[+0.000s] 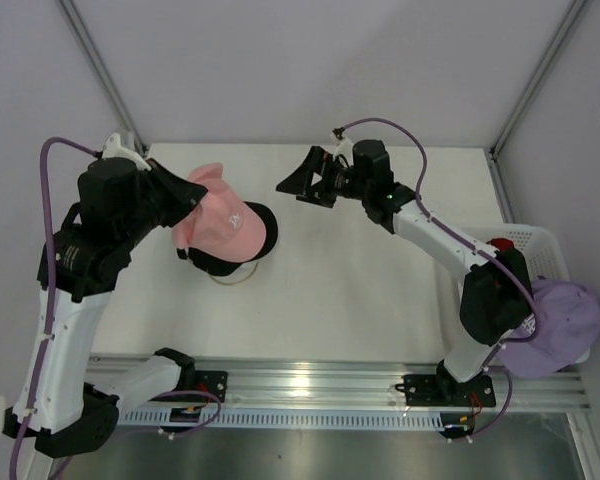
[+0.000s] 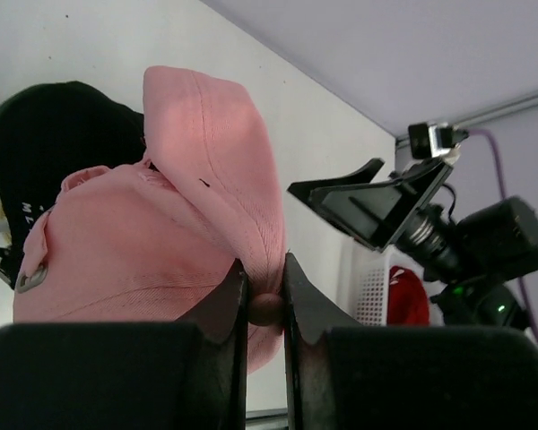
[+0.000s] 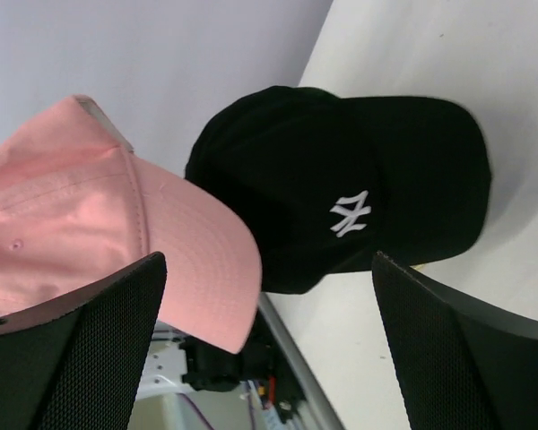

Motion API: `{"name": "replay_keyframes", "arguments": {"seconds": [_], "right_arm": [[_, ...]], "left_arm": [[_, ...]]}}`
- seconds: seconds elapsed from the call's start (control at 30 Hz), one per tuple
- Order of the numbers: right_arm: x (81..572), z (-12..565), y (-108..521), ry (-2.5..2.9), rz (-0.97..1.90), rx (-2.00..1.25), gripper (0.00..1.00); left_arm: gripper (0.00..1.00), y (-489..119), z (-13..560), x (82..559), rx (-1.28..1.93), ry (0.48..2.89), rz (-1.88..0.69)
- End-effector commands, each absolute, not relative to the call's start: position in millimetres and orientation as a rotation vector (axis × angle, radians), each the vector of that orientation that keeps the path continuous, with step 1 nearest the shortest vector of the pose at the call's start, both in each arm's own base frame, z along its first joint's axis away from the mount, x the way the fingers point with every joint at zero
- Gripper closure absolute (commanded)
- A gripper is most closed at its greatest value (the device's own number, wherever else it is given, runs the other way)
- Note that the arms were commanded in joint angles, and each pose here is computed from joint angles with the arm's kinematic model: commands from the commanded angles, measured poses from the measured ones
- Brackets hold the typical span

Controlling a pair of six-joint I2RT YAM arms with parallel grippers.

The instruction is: Stack the hats

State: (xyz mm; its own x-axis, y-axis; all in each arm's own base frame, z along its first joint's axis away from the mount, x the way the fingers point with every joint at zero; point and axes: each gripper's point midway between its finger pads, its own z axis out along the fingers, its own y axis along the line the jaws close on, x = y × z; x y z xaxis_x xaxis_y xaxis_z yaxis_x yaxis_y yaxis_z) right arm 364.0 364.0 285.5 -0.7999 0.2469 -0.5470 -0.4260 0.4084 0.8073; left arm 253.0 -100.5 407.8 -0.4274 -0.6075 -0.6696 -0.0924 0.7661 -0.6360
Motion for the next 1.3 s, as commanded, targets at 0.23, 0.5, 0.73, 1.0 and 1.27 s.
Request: {"name": "replay_keyframes", "arguments": {"seconds": [0.23,0.5,0.73,1.0,1.27], "right_arm": [[335.5,337.1,372.8,1.819,1.652,0.247,0.0],[311.8,318.8,382.8,1.839,1.659,0.315,0.01],[318.2,306.2,397.1,1.835,1.671,0.341,0.06],[322.5,284.3,403.2,1.901,1.602,0.332,0.09],[315.0,288.5,416.3,1.856,1.717,0.318,0.18]], "left_arm": [[0.99,-92.8,433.1,275.3,-0.823,1.7,-0.68],[0.99,-105.4,439.9,283.1,-0.818,1.682,-0.726],[0.99,-120.9,429.8,284.0,-0.794,1.729,-0.757],[0.99,-123.6,436.2,279.8,-0.789,1.718,-0.795],[0.99,-131.5,425.0,277.8,-0.814,1.731,-0.855]]}}
